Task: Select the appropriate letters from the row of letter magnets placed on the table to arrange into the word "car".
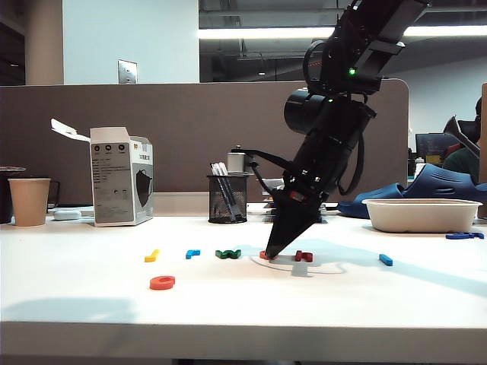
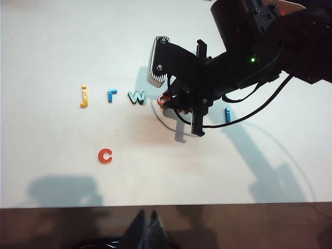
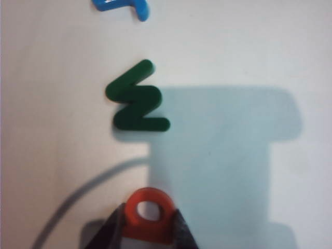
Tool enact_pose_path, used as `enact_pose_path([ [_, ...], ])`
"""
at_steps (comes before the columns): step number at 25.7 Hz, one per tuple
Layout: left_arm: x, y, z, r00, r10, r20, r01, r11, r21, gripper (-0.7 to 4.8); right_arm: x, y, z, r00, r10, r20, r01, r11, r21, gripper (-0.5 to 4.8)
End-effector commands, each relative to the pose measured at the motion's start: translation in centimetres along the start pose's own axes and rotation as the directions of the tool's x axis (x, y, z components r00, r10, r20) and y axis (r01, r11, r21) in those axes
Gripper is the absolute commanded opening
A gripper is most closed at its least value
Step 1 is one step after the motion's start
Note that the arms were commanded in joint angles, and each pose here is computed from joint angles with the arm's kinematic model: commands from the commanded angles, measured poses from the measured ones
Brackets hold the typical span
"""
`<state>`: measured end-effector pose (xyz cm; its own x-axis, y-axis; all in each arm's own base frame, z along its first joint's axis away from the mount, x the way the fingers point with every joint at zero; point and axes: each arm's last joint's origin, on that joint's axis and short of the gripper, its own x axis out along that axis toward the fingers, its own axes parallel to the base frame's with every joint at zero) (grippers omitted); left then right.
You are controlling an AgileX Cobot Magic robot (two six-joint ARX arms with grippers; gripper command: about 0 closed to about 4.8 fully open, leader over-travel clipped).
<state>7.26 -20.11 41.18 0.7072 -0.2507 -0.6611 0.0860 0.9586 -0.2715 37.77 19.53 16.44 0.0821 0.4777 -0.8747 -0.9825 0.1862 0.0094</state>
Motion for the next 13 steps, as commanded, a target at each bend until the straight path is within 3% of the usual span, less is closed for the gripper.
enact_pose_path([
  [1, -0.13, 0.04, 0.13, 1.0, -0.002, 0.01, 0.002, 1.0, -0.004, -0.05, 0.22, 0.05, -0.27, 1.0, 0.0, -0.029, 0.001, 1.0, 0.005, 0.89],
  [13, -0.13, 0.04, 0.13, 1.0, -0.002, 0.01, 0.002, 1.0, -0.004, -0.05, -0.29, 0.05, 0.08, 1.0, -0.017, -0.008, 0.017, 1.0, -0.006, 0.89],
])
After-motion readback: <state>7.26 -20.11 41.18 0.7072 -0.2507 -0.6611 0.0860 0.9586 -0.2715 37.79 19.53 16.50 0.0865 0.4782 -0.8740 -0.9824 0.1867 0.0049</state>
